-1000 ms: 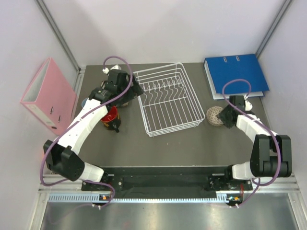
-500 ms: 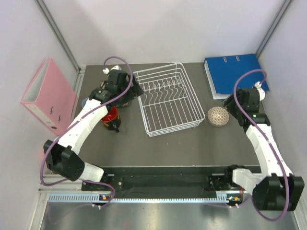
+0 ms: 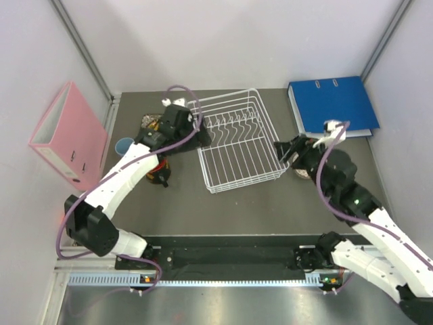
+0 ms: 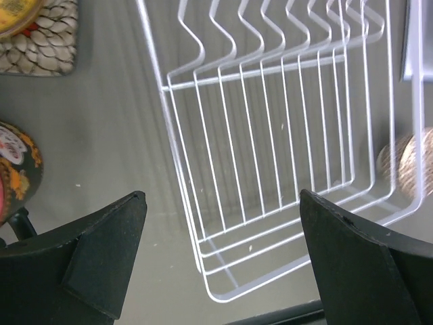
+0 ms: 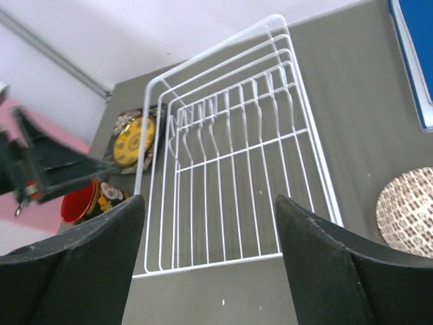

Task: Unload the mixed dishes from the dish rack
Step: Reset both arms

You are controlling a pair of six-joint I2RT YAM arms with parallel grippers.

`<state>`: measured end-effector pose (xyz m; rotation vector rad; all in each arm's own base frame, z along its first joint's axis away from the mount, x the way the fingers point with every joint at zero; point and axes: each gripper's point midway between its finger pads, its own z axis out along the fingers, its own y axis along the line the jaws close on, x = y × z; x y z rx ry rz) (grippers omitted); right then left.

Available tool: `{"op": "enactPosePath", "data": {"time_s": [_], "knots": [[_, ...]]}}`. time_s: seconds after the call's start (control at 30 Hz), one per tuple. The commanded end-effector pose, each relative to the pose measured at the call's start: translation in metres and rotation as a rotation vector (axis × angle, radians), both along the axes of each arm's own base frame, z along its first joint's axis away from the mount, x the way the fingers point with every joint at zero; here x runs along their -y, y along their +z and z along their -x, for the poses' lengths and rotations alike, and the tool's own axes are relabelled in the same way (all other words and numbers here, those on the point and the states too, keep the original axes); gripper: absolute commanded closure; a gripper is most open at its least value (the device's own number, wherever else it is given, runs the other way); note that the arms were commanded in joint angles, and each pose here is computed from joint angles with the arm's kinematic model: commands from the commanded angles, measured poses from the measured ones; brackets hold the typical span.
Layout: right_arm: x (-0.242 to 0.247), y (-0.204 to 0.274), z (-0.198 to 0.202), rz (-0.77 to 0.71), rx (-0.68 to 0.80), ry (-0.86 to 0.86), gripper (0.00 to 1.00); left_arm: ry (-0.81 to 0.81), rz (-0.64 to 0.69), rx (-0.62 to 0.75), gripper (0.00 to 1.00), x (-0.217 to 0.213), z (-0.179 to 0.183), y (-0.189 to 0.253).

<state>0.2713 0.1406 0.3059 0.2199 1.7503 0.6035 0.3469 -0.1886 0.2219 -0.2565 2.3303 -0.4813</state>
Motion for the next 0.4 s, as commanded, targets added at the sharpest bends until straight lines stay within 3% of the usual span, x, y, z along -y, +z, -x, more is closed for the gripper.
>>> {"op": "enactPosePath", "data": {"time_s": [0.0, 0.27, 0.37], "knots": [[0.007, 0.018, 0.004, 0.062, 0.176, -0.114, 0.21, -0.102, -0.130, 0.085, 0.01, 0.013, 0.010, -0.005], [-0.046, 0.001, 0.006, 0.256, 0.195, -0.031, 0.16, -0.236, -0.154, 0.087, 0.01, 0.034, 0.022, -0.012], [-0.060, 0.010, 0.010, 0.268, 0.231, -0.020, 0.11, -0.207, -0.153, 0.129, 0.01, 0.029, 0.019, 0.000]]}}
